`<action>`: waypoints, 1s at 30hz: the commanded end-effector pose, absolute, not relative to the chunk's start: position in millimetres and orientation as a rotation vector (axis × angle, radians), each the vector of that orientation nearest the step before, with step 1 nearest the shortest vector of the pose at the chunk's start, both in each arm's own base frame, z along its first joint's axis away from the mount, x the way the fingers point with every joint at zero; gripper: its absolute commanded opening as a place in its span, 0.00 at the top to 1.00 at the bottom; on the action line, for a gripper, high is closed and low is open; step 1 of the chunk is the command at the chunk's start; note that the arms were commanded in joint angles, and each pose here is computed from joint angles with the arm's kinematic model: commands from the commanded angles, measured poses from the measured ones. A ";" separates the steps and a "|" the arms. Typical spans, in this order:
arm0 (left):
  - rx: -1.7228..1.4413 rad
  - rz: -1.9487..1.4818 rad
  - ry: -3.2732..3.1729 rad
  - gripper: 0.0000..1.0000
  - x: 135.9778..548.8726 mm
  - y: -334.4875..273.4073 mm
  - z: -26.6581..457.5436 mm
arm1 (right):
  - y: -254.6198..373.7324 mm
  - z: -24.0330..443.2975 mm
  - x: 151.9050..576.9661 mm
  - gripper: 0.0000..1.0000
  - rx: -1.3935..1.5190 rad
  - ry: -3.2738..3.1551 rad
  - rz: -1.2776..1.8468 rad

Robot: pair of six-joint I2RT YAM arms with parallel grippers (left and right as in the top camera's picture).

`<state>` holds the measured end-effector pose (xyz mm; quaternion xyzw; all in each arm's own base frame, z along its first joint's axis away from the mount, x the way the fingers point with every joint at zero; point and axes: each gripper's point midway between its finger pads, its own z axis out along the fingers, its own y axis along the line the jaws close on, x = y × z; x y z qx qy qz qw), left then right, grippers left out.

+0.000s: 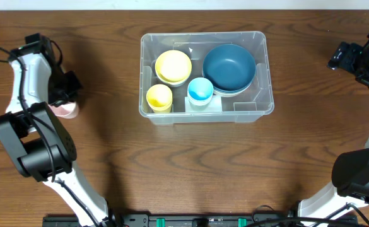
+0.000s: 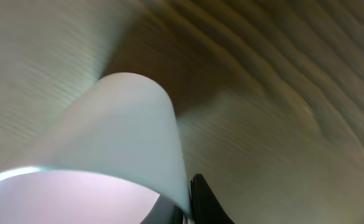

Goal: Pack container
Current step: 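Carry the pink cup into the bin and drop it into the yellow cups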

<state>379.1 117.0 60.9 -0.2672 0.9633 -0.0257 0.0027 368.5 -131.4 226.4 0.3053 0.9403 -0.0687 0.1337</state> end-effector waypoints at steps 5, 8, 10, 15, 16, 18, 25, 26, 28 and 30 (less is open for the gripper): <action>-0.346 -0.201 2.953 0.94 388.5 43.0 135.7 | -133.0 225.3 367.9 0.01 0.911 2.721 -0.197; -0.214 -0.186 2.867 0.94 384.6 21.8 174.3 | -133.0 225.3 367.9 0.01 0.911 2.721 -0.197; -0.138 -0.182 2.798 0.94 379.0 7.4 202.3 | -133.0 225.3 367.9 0.01 0.911 2.721 -0.197; 0.099 -0.191 2.635 0.94 357.4 -36.3 261.2 | -132.8 225.3 367.9 0.01 0.911 2.721 -0.197; 0.162 -0.195 2.609 0.94 352.4 -47.2 269.1 | -133.0 225.3 367.9 0.01 0.911 2.721 -0.197; 0.257 -0.206 2.579 0.94 345.6 -65.5 277.0 | -133.0 225.3 367.8 0.01 0.911 2.722 -0.197; 0.519 -0.239 2.617 0.94 333.2 -121.6 258.2 | -133.0 225.3 367.9 0.01 0.911 2.721 -0.197; 0.540 -0.226 2.632 0.94 332.8 -125.6 252.9 | -133.0 225.3 367.8 0.01 0.911 2.722 -0.197; 0.580 -0.184 2.671 0.94 331.2 -131.4 240.4 | -133.0 225.3 367.8 0.01 0.911 2.722 -0.197; 0.623 -0.150 2.715 0.94 327.7 -137.0 227.7 | -133.0 225.3 367.9 0.01 0.911 2.722 -0.197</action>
